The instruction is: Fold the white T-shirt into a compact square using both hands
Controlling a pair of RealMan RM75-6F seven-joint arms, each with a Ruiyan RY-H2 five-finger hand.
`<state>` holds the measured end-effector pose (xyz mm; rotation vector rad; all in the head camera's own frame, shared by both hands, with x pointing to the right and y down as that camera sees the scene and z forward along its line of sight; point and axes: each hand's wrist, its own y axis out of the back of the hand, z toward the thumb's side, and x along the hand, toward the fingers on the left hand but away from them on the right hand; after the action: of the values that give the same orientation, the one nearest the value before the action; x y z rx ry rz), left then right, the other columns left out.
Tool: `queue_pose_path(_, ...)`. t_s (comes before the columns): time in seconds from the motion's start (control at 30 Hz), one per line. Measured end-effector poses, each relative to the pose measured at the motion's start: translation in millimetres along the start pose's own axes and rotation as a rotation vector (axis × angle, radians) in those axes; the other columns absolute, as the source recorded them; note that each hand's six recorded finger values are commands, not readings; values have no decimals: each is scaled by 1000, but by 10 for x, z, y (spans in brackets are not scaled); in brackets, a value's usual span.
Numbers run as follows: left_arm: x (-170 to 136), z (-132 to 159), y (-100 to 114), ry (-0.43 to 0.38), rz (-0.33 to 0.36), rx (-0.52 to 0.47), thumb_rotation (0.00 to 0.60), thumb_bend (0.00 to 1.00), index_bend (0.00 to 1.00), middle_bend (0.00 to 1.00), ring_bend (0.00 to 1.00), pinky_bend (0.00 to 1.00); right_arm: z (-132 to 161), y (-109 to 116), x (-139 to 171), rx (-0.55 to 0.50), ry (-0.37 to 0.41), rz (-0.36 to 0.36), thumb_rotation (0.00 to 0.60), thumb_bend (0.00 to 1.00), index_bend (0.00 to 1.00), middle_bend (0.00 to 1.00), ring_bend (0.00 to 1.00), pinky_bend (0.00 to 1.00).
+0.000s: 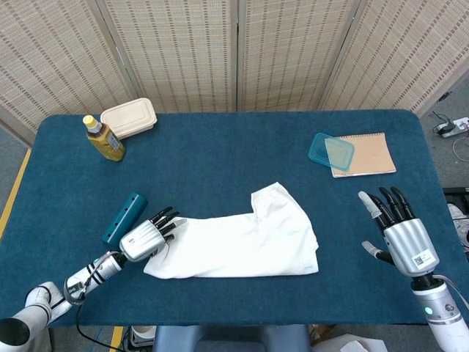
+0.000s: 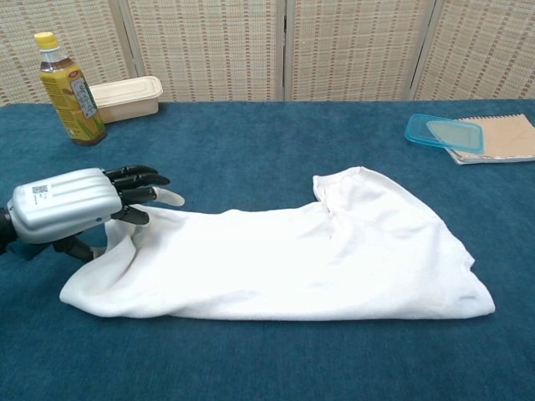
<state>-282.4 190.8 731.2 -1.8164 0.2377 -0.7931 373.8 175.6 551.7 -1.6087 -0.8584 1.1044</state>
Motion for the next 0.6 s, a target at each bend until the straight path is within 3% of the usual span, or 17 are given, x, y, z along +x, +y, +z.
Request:
queue_pose_path(0.2,65,66,40,2,-1,-58,600,716,752,222,37,0,-27,26,22,-3,-4,-16,600,68,35,164,34,0)
queue_pose_path(0.4,171,149,199,5,20,-96,600,719,749,222,36,0,-62,85,28,-3,-9,-47,600,68,47,166,39,0)
queue_pose_path(0.6,358,339,520,2,59,-124,600,719,746,222,37,0,-103,122,28,-8,-15,-72,600,68,54,167,39,0)
